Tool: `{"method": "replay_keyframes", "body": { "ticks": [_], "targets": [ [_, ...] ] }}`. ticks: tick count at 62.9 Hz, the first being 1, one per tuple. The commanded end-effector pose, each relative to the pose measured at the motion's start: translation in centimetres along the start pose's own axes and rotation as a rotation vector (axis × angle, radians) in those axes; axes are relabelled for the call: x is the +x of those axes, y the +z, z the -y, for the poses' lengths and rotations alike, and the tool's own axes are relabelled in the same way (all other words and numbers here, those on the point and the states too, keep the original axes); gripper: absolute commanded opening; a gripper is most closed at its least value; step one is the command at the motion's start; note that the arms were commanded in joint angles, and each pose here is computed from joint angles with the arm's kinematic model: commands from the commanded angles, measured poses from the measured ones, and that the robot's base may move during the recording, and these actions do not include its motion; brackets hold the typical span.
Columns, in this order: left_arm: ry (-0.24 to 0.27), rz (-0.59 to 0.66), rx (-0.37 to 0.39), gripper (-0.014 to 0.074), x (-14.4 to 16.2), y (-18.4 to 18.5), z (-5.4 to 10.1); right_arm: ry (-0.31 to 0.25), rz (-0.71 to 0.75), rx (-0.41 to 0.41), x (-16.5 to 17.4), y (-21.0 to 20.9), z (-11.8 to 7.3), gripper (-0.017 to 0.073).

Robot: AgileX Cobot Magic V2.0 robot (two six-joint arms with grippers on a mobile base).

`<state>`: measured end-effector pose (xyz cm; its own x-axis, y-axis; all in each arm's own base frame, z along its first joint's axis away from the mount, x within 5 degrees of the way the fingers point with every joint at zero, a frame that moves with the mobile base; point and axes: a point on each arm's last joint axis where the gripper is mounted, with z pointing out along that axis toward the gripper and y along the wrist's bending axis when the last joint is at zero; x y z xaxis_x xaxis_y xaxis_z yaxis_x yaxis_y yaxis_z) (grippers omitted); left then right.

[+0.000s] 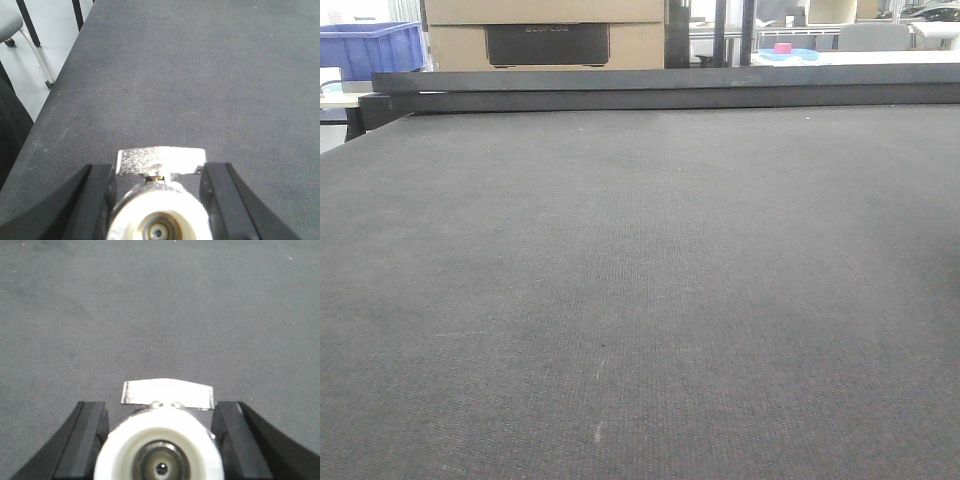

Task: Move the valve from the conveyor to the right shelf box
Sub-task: 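Lift both held valves up off the conveyor belt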

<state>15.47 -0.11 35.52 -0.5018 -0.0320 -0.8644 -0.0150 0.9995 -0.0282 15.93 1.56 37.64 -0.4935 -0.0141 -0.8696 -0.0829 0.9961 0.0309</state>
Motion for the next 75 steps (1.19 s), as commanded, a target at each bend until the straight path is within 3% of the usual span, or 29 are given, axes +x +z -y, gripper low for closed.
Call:
{"method": "replay_keyframes", "body": {
  "ticks": [1,75],
  "targets": [
    [-0.008,0.067,0.006,-0.0111,-0.65,-0.40,0.05,-0.009,0.090,0.006,-0.88,-0.61,0.07,-0.0166],
    [-0.008,0.066,0.006,-0.0111,-0.64,-0.34,0.05,-0.009,0.090,0.006,-0.88,-0.61,0.07,-0.0166]
  ]
}}
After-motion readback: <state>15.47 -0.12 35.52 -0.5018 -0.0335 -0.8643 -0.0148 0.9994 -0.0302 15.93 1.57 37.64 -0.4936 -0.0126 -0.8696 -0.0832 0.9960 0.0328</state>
